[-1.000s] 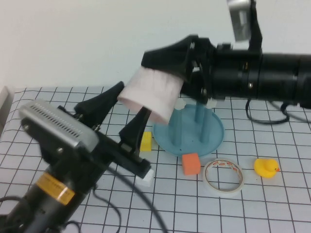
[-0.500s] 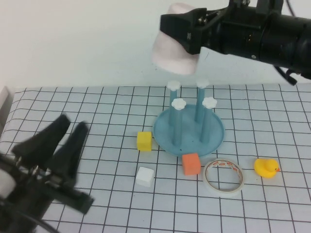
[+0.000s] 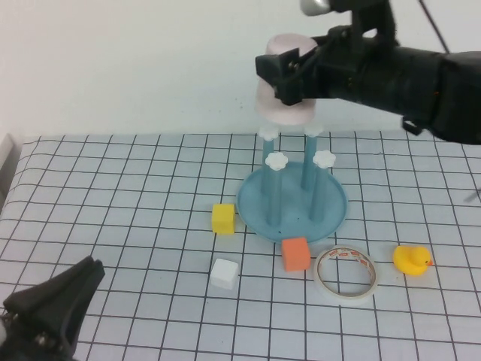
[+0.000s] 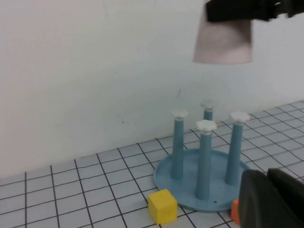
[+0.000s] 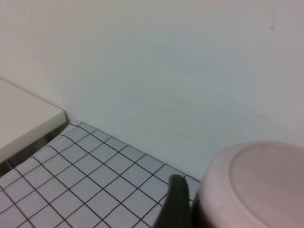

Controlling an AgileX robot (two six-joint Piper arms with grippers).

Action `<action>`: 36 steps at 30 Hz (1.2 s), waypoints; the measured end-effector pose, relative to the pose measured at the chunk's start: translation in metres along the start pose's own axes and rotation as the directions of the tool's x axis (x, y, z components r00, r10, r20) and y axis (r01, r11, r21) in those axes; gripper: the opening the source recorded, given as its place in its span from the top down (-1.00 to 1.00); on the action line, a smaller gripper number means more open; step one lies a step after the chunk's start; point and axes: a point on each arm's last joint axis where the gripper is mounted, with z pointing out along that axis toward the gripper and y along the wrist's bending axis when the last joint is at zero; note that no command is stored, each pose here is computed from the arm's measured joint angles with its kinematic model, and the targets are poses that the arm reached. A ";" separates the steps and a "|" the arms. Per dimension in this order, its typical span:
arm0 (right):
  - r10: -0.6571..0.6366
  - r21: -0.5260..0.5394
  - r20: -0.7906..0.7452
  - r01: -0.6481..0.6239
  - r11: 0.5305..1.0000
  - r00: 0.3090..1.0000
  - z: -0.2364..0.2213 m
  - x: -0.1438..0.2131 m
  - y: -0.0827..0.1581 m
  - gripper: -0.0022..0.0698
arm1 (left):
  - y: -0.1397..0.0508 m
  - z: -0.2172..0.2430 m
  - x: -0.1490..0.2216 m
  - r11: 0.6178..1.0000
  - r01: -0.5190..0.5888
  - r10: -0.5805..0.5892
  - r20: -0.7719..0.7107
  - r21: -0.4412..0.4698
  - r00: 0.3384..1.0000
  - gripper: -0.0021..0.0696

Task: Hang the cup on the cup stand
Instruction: Place the cup on the cup holder

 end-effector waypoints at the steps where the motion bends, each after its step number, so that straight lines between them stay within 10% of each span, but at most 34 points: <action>1: 0.001 0.006 -0.006 -0.001 1.000 1.000 0.007 0.003 -0.002 -0.68 | 0.000 -0.002 0.000 1.000 0.000 0.000 -0.004 0.007 1.000 0.94; 36: 0.005 0.158 -0.128 0.016 0.987 0.992 0.125 0.081 -0.038 -0.71 | -0.009 -0.020 0.014 0.992 -0.006 0.032 -0.200 0.128 0.979 0.95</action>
